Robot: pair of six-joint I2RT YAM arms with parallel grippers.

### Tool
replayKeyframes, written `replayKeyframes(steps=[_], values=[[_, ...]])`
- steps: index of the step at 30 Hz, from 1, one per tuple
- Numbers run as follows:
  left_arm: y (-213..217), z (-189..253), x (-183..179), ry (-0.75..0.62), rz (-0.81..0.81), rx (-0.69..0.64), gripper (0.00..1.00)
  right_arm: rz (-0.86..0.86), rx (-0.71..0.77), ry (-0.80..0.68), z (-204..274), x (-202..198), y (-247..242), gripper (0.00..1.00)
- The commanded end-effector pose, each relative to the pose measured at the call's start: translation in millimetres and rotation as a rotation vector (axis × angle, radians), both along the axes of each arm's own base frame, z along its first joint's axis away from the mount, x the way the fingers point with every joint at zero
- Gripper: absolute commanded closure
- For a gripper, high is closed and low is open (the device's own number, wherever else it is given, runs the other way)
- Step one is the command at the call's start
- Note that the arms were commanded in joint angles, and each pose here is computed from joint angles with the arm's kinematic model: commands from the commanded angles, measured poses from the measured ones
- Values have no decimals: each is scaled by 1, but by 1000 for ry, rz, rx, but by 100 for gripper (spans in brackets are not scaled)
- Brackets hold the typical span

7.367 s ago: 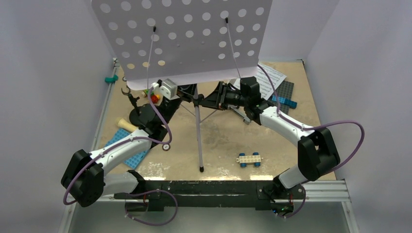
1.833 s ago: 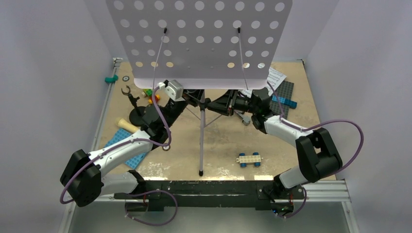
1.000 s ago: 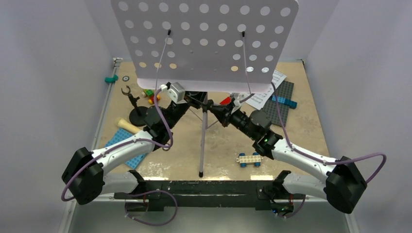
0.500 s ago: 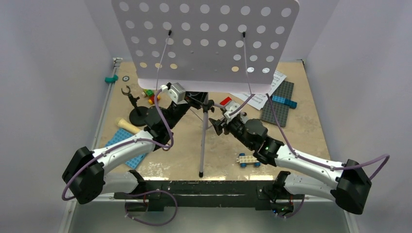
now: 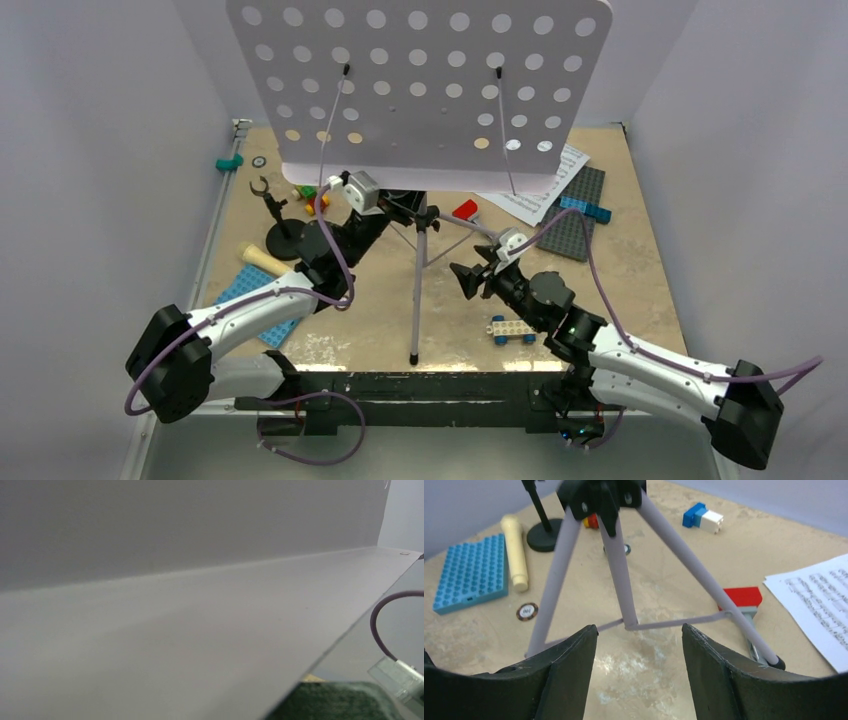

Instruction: Pack up the instrument practice props

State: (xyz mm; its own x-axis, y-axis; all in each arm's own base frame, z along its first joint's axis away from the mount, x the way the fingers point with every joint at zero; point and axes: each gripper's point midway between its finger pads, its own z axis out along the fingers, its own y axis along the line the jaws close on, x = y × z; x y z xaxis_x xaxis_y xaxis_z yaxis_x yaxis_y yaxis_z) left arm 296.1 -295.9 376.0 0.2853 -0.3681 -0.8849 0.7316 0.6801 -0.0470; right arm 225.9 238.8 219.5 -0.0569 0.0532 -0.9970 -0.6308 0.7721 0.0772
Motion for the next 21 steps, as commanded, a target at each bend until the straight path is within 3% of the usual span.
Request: replayKeyframes(steps=[1, 8, 21], values=[[-3, -158, 11, 402, 35, 298, 100, -16, 96, -19, 7, 4, 3, 34], [4, -186, 3, 486, 55, 296, 100, 19, 127, -36, 4, 7, 18, 35], [20, -231, -17, 586, 109, 277, 100, 135, 358, 51, 65, 3, 40, 30]])
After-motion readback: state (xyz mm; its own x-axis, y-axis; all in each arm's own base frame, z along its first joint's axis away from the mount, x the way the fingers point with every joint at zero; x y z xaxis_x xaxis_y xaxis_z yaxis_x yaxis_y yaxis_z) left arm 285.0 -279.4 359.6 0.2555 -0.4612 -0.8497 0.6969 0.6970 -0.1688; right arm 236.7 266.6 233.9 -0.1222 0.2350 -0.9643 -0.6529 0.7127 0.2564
